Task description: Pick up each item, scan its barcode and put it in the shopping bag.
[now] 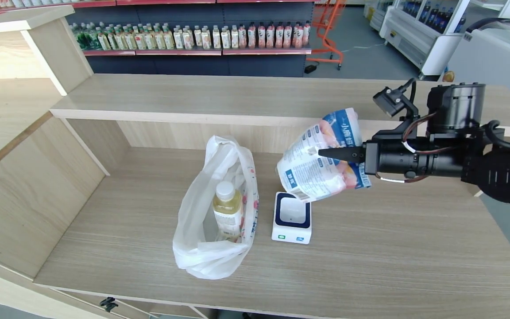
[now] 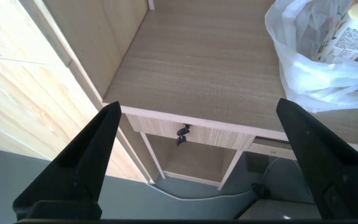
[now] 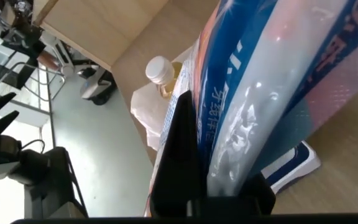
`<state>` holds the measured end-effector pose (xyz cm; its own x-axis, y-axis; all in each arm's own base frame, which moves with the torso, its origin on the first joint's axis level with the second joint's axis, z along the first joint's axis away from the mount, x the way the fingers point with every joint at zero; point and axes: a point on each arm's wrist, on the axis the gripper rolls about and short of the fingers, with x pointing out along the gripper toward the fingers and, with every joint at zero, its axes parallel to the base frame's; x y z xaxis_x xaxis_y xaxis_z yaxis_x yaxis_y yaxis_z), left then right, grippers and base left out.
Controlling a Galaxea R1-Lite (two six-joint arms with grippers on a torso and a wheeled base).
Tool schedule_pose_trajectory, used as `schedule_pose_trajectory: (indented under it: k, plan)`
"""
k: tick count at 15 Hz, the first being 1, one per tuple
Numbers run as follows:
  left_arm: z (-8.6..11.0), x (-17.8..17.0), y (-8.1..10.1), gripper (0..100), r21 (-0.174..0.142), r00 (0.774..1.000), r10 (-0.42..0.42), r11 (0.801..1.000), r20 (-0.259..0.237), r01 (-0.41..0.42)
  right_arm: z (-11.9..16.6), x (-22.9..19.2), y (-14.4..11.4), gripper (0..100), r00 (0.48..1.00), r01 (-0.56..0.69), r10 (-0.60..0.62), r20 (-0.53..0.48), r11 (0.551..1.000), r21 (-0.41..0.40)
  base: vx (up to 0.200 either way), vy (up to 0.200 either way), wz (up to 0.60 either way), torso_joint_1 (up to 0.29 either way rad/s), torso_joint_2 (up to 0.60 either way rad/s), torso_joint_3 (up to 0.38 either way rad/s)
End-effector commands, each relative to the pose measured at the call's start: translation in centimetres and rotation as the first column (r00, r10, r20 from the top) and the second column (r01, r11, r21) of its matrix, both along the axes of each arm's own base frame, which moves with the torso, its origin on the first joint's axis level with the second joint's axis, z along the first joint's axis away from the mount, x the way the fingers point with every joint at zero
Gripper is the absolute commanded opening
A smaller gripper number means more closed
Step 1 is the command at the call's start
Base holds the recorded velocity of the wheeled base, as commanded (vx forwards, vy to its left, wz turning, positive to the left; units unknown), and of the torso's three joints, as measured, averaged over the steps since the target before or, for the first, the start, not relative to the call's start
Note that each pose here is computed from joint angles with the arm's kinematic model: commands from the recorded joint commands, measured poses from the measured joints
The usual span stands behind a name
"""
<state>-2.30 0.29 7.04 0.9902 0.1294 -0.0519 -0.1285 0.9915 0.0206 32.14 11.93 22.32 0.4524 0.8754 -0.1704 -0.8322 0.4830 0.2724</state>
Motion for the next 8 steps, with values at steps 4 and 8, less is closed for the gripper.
schedule_pose_trajectory:
  k: [4,8]
  plan:
    - [0.0,0.0,0.0,100,0.000,1.000,0.001,1.000,0.000,-0.001,-4.4,4.2,4.7,0,0.997,-0.070,0.069,-0.026,0.996,-0.056,0.000,0.000,0.00,0.000,0.00,0.000]
    - [0.0,0.0,0.0,100,0.000,1.000,0.001,1.000,0.000,-0.001,-5.2,5.1,6.4,0,0.993,-0.111,0.113,0.020,0.990,-0.082,0.000,0.000,0.00,0.000,0.00,0.000]
